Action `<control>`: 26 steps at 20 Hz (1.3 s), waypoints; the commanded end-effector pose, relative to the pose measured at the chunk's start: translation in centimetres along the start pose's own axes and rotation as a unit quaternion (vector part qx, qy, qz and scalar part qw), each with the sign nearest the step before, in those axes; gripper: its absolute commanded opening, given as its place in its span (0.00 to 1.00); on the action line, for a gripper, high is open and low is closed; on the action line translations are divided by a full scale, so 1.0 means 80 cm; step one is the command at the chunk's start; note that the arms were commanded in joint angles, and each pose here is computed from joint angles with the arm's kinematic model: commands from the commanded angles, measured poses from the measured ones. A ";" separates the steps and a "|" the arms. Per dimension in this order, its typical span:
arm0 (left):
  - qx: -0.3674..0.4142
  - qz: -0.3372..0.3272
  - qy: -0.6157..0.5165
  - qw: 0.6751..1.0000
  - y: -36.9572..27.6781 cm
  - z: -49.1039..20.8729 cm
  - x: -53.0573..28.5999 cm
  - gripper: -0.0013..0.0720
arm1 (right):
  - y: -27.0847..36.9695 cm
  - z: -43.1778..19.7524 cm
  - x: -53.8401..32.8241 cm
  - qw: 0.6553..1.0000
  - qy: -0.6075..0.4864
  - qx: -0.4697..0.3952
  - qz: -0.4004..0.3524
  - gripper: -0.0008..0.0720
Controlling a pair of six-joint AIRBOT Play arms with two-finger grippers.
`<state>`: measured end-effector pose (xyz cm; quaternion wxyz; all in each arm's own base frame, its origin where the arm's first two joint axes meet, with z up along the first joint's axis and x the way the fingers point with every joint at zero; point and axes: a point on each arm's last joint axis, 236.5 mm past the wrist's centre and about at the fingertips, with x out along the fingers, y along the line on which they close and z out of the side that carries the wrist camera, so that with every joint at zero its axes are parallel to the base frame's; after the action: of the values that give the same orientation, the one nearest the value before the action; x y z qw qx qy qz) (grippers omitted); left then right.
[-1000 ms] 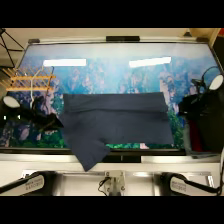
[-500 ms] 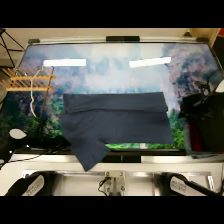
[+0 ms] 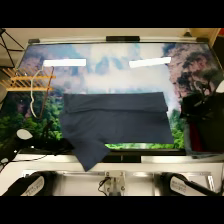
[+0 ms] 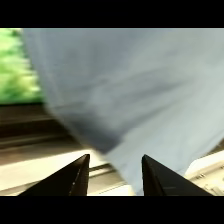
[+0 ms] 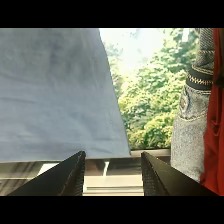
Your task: Fold the shirts.
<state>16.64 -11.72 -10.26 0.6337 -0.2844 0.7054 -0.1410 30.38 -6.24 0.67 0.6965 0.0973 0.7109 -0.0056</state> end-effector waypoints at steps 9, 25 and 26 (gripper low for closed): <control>0.002 0.010 -0.008 1.000 -0.021 0.007 0.033 0.07 | 0.006 -0.077 0.101 0.995 0.092 0.005 0.026 0.67; 0.026 -0.002 -0.022 0.999 -0.039 0.012 0.016 0.07 | 0.023 -0.084 0.161 0.995 0.060 0.065 0.053 0.11; 0.033 0.000 -0.029 0.999 -0.042 0.019 0.012 0.07 | 0.028 -0.081 0.156 0.995 0.057 0.057 0.063 0.10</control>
<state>17.96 -14.72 -10.02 0.6536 -0.2708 0.6904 -0.1514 22.72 -1.97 -11.35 0.6280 0.1674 0.7600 -0.0006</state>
